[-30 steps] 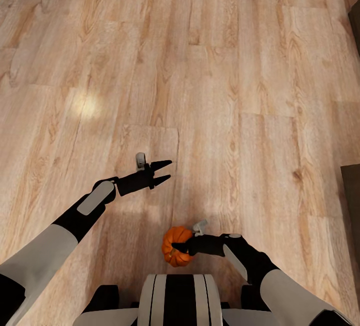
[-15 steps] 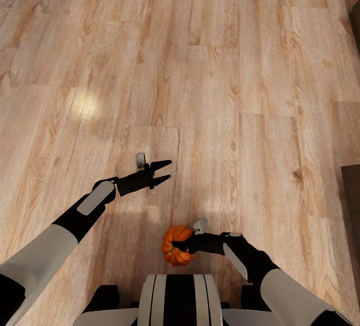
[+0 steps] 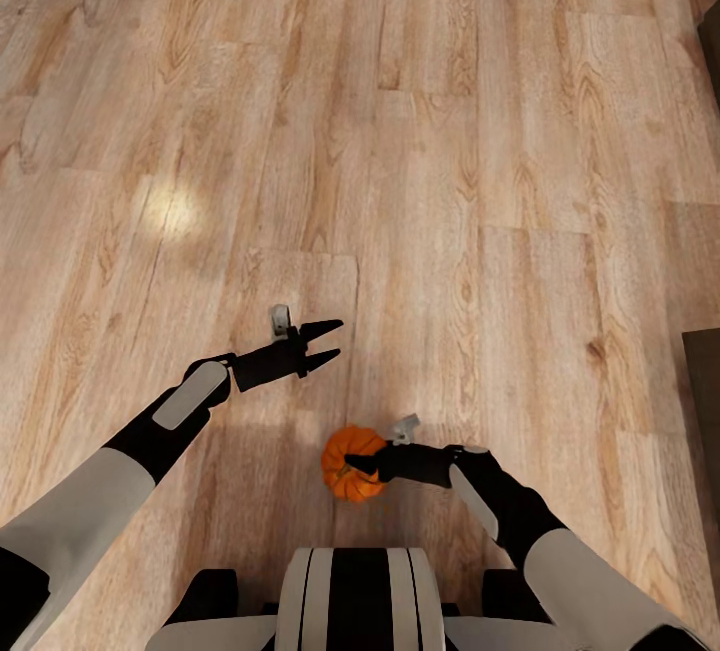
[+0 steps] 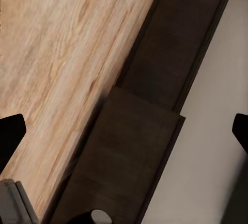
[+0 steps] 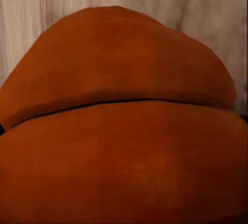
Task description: Place each of the two pumpkins and all three candles from the living room inside a cabinet in the living room (use any cabinet), then make sure every cabinet is closed, and position the cauldron so it is next to a table in the living room.
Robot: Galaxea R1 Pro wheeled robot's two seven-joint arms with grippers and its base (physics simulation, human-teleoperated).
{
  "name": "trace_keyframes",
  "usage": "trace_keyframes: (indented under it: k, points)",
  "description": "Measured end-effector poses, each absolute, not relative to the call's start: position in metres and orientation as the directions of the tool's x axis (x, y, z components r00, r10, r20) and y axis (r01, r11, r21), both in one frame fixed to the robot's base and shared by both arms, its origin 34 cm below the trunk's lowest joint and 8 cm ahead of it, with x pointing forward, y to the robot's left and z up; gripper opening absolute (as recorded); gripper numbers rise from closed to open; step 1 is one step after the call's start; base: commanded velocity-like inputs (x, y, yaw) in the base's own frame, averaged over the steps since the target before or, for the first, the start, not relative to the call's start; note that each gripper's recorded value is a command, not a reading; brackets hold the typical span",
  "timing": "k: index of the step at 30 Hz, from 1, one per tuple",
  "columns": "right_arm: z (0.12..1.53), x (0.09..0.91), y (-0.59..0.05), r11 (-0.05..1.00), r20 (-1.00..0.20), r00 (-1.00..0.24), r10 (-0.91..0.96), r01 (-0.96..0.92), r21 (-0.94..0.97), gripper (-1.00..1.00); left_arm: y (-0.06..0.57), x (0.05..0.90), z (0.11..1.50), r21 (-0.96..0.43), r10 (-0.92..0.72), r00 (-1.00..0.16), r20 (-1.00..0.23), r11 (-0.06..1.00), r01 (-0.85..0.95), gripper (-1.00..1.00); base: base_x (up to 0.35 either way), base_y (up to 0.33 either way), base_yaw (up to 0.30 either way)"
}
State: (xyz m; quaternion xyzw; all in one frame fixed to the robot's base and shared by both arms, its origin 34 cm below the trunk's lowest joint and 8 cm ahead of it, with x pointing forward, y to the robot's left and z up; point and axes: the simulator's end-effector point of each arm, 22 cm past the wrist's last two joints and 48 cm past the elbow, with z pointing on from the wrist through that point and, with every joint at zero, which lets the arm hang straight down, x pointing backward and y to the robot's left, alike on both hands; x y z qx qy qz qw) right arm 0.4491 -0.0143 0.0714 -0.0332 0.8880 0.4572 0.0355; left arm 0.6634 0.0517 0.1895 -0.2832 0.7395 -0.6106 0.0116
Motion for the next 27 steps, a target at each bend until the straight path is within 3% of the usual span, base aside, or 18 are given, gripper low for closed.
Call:
trace_keyframes:
  k: [9,27]
  points:
    - [0.071,0.467,-0.048,0.579,-0.057,-0.997,0.047,-0.019,0.815,-1.0,0.084,0.674,0.207,-0.937,-0.453,-0.839,0.303,0.022,-0.35,1.0,0.0,0.0,0.0]
    - [0.082,0.532,-0.119,0.601,-0.046,-0.974,0.223,0.1,0.793,-1.0,0.1,0.674,0.203,-0.936,-0.464,-0.836,0.294,0.038,-0.35,1.0,0.0,0.0,0.0]
